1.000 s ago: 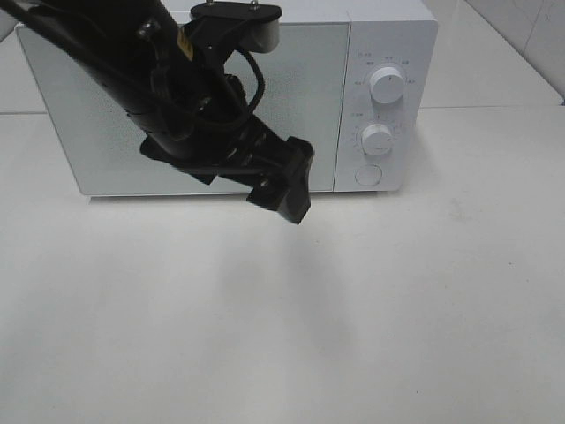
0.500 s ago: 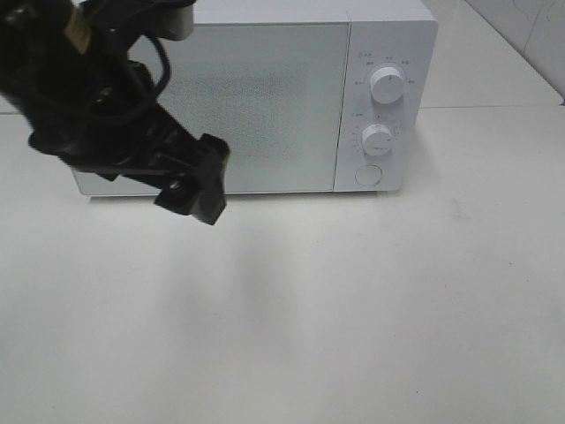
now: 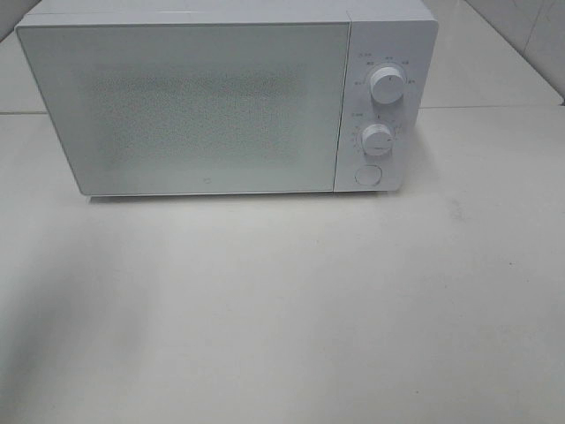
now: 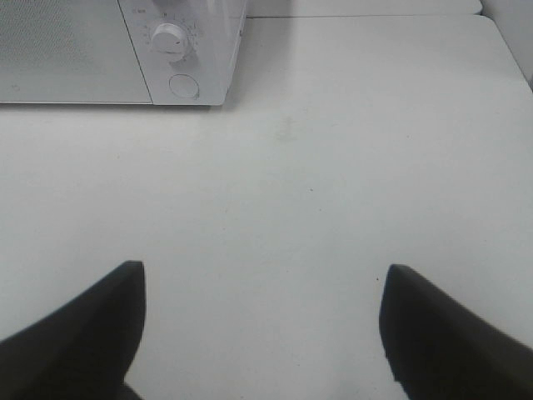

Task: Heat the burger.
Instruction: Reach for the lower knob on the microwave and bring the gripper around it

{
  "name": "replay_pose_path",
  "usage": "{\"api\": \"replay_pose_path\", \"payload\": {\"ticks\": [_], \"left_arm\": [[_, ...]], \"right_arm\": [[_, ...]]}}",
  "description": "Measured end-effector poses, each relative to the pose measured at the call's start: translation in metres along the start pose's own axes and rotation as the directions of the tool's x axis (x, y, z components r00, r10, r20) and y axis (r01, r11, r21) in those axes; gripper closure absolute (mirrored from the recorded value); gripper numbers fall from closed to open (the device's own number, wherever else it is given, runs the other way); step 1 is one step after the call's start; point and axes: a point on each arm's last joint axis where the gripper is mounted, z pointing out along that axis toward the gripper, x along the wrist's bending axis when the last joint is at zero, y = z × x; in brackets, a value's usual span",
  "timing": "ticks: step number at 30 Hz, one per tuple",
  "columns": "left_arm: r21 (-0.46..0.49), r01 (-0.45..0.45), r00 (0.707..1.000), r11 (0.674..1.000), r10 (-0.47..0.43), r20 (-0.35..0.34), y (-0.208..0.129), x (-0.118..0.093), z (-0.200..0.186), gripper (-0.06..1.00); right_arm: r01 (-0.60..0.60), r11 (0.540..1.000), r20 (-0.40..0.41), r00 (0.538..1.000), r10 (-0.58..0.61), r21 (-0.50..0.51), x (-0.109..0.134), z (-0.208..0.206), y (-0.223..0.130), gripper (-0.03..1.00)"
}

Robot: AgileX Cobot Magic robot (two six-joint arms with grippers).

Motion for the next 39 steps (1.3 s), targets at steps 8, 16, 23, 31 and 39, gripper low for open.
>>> {"api": "replay_pose_path", "payload": {"ticks": [8,16,23,31,39], "left_arm": [[-0.132,0.069,0.99,0.989,-0.083,-0.109,-0.039,0.032,-0.042,-0.04],[-0.122,0.064,0.989,0.99,-0.08,-0.125,-0.095,0.031,-0.034,-0.04],[-0.174,0.053,0.989,0.983,-0.075,-0.125,-0.129,0.028,-0.033,-0.04],[-0.382,0.013,0.991,0.924,-0.062,-0.117,-0.167,0.02,-0.056,-0.04],[-0.529,-0.017,0.992,0.849,-0.054,-0.118,-0.19,0.014,-0.072,-0.04]], "right_arm": [[0.0,1.0,0.0,1.0,0.0,0.0,0.0,0.0,0.0,0.22],[0.0,1.0,0.0,1.0,0.0,0.0,0.0,0.0,0.0,0.22],[0.0,1.0,0.0,1.0,0.0,0.0,0.0,0.0,0.0,0.22],[0.0,1.0,0.0,1.0,0.0,0.0,0.0,0.0,0.0,0.22],[0.0,1.0,0.0,1.0,0.0,0.0,0.0,0.0,0.0,0.22]]}}
